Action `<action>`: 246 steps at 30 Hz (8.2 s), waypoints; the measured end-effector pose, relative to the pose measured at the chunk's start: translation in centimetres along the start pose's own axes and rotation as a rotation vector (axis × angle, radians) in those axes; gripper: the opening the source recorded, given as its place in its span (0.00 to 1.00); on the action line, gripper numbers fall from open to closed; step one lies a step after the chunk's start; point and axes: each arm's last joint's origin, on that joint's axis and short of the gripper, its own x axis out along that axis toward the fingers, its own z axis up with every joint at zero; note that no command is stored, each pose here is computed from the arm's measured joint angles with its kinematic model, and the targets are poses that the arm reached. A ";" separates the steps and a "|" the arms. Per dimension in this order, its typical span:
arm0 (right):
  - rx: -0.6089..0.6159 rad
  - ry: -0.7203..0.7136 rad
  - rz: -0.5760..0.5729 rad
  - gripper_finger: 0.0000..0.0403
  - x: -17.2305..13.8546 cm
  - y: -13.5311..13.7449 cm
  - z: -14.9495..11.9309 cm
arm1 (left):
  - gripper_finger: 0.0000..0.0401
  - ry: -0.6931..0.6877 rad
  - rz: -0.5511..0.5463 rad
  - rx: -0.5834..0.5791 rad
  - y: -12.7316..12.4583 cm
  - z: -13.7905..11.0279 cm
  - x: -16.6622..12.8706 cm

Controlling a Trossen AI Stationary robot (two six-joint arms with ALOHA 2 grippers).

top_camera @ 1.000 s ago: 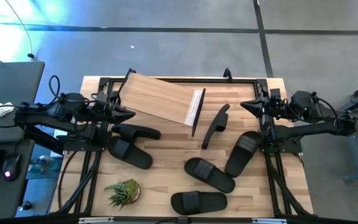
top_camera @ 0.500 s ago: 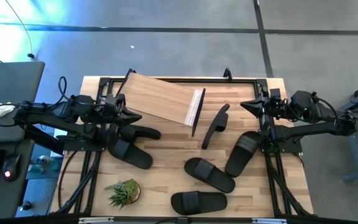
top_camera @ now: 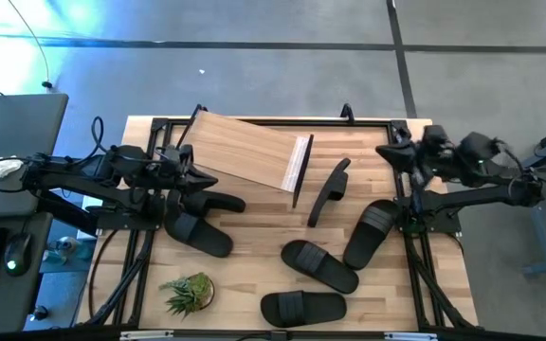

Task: Pick and place slides into the shelf
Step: Adjust the shelf, then put the black slide on the shelf

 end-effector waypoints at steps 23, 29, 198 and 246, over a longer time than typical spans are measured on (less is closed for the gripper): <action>-0.016 0.513 -0.343 0.29 0.7 -2.5 -5.8 | 0.00 0.101 0.003 0.065 0.2 -0.9 0.0; 0.008 0.645 -0.435 0.29 0.9 -3.1 -7.2 | 0.00 0.230 0.038 0.112 0.6 -2.2 0.8; -0.109 0.808 -1.143 0.29 1.5 -3.7 -25.5 | 0.22 0.866 0.365 0.669 -0.9 -1.1 18.0; -0.145 0.690 -1.327 0.00 3.6 -6.7 -22.5 | 0.18 0.884 0.365 0.508 -1.1 -0.6 16.5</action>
